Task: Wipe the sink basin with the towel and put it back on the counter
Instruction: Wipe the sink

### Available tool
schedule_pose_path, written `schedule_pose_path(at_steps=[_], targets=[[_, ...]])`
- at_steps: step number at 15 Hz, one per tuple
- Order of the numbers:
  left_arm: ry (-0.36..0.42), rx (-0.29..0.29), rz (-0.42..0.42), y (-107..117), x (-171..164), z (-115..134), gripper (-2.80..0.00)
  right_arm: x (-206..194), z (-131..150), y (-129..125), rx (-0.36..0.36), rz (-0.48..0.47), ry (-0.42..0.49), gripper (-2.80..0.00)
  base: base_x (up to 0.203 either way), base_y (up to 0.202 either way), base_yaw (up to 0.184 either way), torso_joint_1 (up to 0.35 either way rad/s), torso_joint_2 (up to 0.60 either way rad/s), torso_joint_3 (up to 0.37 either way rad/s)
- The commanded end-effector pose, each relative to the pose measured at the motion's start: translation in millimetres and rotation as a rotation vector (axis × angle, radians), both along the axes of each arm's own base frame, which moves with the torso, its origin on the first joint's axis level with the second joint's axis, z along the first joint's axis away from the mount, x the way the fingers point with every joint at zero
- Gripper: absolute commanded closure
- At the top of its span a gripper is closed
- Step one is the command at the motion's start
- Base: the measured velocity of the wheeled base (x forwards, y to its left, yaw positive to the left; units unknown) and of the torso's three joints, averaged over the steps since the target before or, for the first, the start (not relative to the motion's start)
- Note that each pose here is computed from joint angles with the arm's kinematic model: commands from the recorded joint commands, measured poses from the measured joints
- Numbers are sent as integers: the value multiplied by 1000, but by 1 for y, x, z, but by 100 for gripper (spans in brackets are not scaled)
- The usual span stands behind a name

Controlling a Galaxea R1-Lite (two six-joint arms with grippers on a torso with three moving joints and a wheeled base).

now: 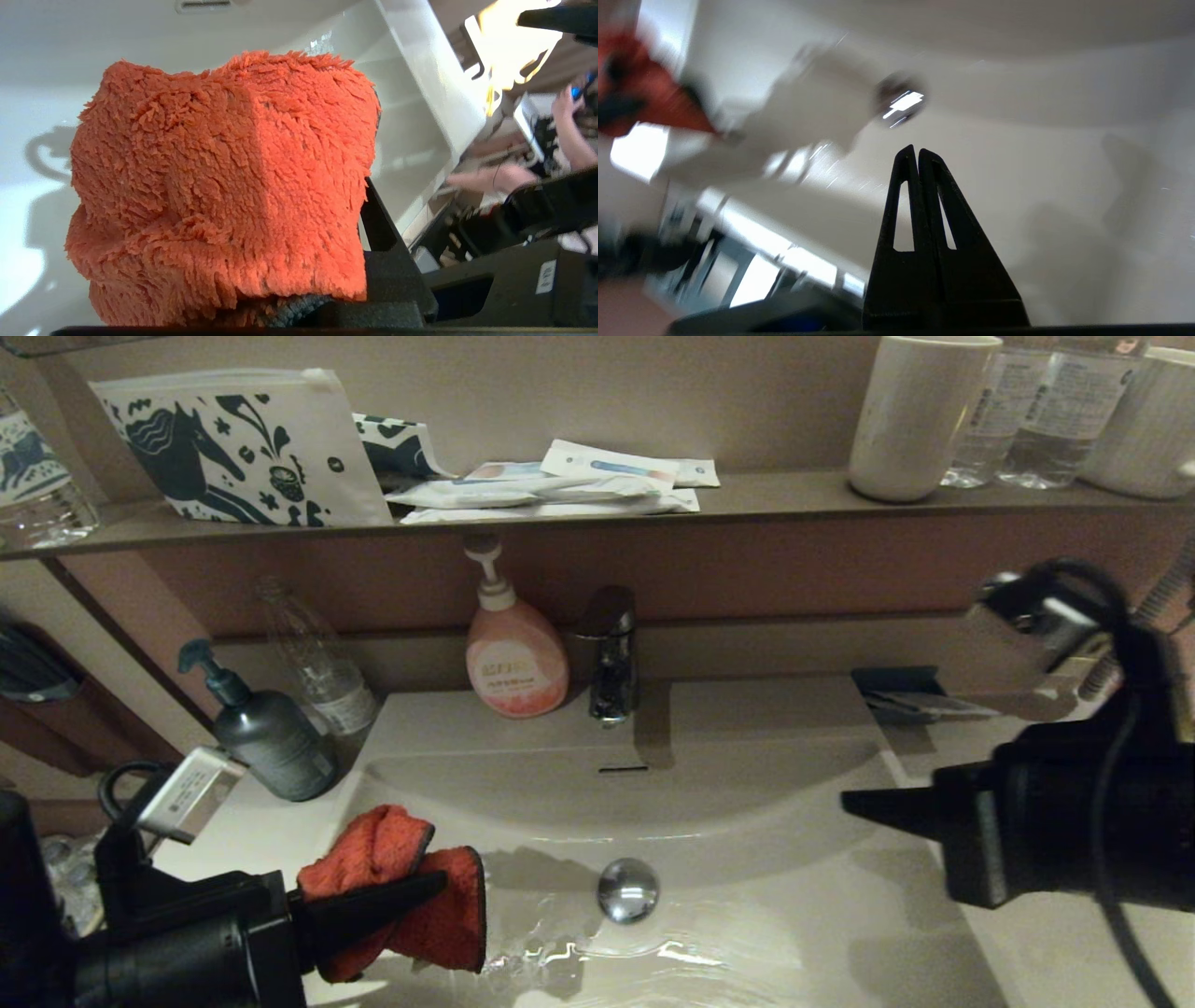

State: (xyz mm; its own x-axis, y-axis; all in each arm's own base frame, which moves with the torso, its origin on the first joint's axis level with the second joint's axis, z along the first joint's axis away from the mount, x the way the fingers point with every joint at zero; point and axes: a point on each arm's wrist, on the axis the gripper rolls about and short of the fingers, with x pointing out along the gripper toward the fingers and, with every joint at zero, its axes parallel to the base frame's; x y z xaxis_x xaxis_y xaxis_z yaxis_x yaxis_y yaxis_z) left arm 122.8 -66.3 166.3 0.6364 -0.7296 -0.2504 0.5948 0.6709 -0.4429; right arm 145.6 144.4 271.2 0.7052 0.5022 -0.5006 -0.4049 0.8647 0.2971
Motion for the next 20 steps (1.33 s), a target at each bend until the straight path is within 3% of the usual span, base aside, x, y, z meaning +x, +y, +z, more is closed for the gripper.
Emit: schedule_pose_path(at_steps=[1, 3, 6, 9, 13, 16, 20], targets=[[-10, -22, 15, 2, -4, 3, 0, -28, 14, -54, 90, -122, -107, 0, 0, 0, 0, 0, 0, 0], [-12, -13, 54, 4, -4, 2, 0, -49, 21, -94, 149, -273, -205, 0, 0, 0, 0, 0, 0, 0], [-54, -20, 119, 12, -14, 5, 0, -100, 30, -135, 220, -491, -386, 0, 0, 0, 0, 0, 0, 0], [-40, -1, 177, 18, -19, -5, 0, -162, 21, -150, 251, -583, -495, 0, 0, 0, 0, 0, 0, 0], [-48, -2, 190, 21, -26, -8, 0, -215, -2, -146, 218, -724, -562, 0, 0, 0, 0, 0, 0, 0], [-59, -5, 193, 21, -27, -7, 0, -240, -20, -142, 209, -694, -604, 0, 0, 0, 0, 0, 0, 0], [-48, 1, 194, 22, -28, -10, 0, -241, -61, -142, 133, -581, -586, 0, 0, 0, 0, 0, 0, 0]])
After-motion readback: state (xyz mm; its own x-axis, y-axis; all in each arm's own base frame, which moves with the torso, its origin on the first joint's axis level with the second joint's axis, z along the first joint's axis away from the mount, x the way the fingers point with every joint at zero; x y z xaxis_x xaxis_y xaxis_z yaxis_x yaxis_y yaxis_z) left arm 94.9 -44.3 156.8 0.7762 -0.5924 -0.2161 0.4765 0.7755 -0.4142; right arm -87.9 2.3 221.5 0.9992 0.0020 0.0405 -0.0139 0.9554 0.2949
